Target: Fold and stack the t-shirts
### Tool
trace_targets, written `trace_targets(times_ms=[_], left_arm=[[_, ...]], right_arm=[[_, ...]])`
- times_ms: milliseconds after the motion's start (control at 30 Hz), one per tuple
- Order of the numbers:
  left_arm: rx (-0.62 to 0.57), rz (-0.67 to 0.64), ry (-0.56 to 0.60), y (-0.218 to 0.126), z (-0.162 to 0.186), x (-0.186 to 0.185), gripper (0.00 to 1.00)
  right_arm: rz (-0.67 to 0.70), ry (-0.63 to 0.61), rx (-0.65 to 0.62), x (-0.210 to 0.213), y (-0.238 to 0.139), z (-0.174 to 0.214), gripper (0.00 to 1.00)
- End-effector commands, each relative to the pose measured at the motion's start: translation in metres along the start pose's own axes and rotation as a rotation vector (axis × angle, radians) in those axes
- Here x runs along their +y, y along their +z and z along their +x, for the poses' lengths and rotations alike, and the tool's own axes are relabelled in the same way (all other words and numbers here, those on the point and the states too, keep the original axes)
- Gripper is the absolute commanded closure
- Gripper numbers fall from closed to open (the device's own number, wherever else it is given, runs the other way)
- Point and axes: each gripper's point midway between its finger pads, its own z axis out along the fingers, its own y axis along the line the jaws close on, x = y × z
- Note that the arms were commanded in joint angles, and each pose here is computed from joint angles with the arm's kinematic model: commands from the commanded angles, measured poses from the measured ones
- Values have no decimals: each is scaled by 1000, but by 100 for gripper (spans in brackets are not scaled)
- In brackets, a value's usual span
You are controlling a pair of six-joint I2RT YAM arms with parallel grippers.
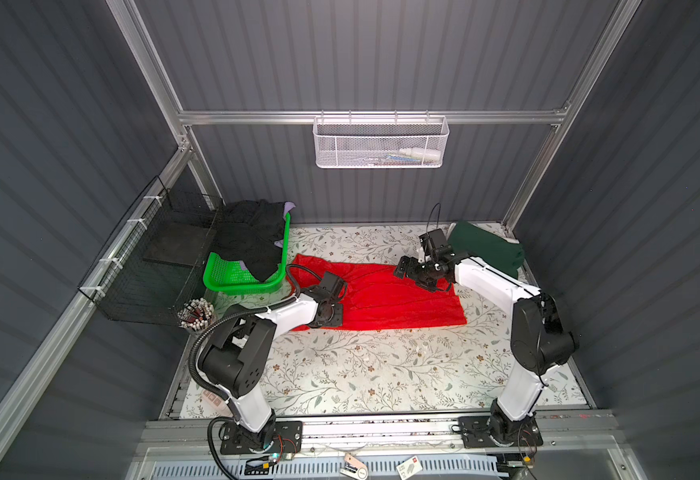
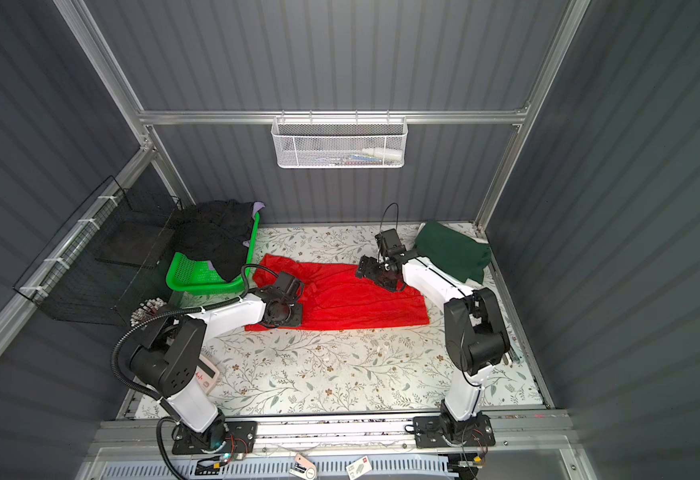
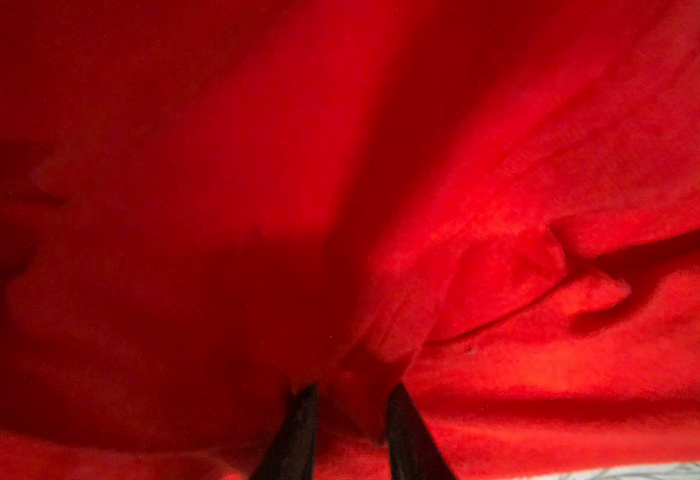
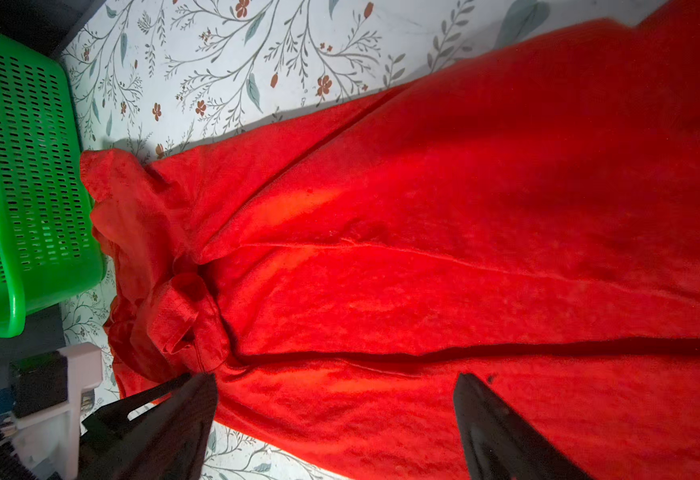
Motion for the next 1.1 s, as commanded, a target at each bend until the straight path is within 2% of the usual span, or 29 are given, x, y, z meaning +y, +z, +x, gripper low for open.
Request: trace_targets(times_ms=[0,200,567,733,1067], left_arm=[[3,-54,-12,-2,-5,8,79],[-34,-92,-13,-9,-21,10,100],[-130,-232,25,-24,-63,26,100],[-203,-282,-5,-32,-88,39,100],[-223,-343,-35,-19,-111,56,100]], right_arm=[[9,2,20,-9,6,4,9],[12,7,28,-13,8,7,9],[40,-11,35,-21,3,10,8],[81,-23,47,-33,2,19,8],[151,-47,73,-54,-5,37,8]])
